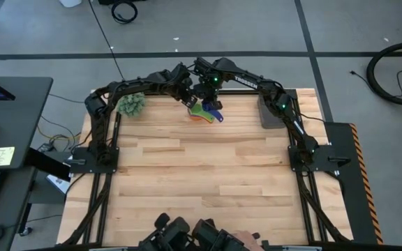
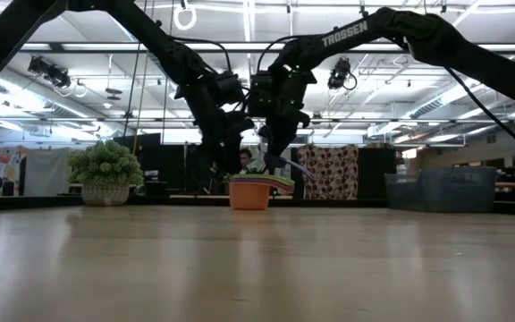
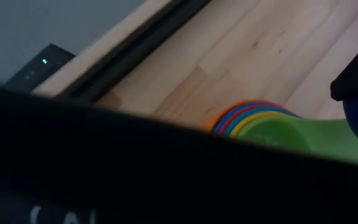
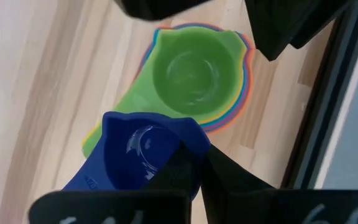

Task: Nest measuring cups in basket
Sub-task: Stack the dark blue measuring cup on the stacked green measuring cup

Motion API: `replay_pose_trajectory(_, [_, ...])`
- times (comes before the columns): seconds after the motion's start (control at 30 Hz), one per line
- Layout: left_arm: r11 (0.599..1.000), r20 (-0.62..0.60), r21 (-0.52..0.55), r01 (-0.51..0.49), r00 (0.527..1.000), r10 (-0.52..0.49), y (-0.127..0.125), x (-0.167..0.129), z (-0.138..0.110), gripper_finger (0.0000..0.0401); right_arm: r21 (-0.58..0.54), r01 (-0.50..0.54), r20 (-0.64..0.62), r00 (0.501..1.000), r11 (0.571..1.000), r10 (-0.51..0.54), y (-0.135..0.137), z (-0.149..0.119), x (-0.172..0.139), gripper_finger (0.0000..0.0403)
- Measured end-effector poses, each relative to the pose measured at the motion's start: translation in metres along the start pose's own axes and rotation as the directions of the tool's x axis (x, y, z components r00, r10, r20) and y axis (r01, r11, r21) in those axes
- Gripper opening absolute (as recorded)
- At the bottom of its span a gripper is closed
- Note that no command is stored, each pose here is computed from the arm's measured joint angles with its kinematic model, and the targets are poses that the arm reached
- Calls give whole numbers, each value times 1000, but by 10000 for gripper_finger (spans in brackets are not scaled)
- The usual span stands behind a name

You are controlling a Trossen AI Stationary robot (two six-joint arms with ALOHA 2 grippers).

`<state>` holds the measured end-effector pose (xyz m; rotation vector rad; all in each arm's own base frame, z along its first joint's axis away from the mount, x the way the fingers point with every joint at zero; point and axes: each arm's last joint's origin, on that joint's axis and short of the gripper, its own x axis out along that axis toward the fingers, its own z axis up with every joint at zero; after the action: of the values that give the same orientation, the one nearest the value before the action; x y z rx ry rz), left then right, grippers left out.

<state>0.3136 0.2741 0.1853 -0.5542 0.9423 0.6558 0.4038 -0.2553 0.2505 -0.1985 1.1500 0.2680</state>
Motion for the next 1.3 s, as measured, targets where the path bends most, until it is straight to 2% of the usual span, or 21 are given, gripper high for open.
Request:
replay_pose_trajectory(0.37, [989,-7,146,-19,1000,21,3,1,-1,109,3,-2,-10,1000,1000,2,0,-2,0,16])
replay_pose_trajectory(0.63, [944,-12,330,0,1000,5,6,3,-1,109,-12,-25,-61,998,1000,24,1,-8,-3,16])
replay_pose_trajectory(0.8, [924,-12,380,35,999,-33,9,3,-1,109,-18,-44,-72,997,999,42,2,-11,-4,16])
replay_pose_trajectory(1.07, [841,-16,537,59,998,-60,14,2,0,109,-42,-95,-96,991,995,90,6,-14,-6,16])
replay_pose_trajectory(1.2, [788,-23,605,116,991,-128,11,2,0,109,-72,-141,-120,984,987,132,8,-19,-8,16])
replay_pose_trajectory(1.3, [769,-21,629,111,992,-125,12,3,0,109,-76,-154,-110,983,985,145,10,-19,-11,16])
